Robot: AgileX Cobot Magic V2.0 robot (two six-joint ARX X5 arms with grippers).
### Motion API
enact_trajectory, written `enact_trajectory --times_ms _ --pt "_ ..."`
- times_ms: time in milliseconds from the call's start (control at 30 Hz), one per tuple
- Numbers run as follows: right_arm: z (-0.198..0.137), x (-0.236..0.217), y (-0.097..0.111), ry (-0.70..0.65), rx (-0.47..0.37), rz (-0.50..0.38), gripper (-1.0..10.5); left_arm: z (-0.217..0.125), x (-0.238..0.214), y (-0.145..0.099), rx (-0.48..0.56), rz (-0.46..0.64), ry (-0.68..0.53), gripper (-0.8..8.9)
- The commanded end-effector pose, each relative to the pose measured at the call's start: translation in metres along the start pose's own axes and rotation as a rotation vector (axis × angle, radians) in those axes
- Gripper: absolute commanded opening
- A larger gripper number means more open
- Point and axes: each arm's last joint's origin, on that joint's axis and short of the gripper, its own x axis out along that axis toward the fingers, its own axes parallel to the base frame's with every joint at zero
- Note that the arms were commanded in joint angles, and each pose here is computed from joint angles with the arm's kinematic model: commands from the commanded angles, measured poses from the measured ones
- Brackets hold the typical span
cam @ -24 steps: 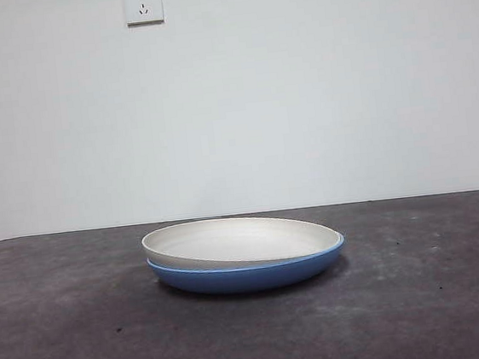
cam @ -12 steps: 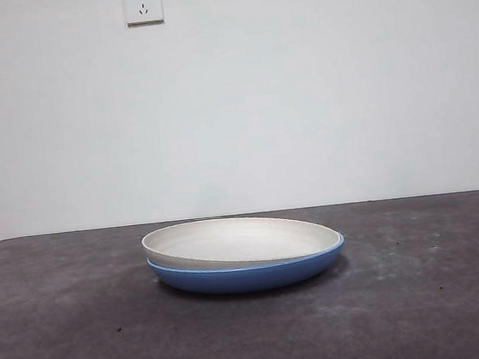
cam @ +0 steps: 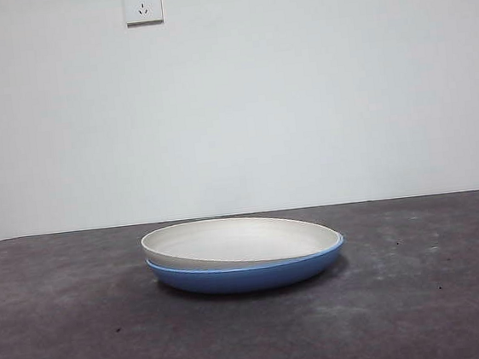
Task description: Pick up the white plate, put it on the blue plate, put it on desk
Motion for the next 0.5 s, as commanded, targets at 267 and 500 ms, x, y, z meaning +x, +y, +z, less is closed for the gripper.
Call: enact_trajectory --times_ms 267,500 --pt "-0.07 0.003 -0.023 -0.39 -0.026 -0.19 0.1 -0.007 0.002 0.0 -0.002 -0.002 0.026 0.09" --pt "-0.118 0.011 -0.031 -0.5 -0.015 -0.33 0.1 -0.007 0.002 0.0 -0.002 -0.002 0.026 0.09"
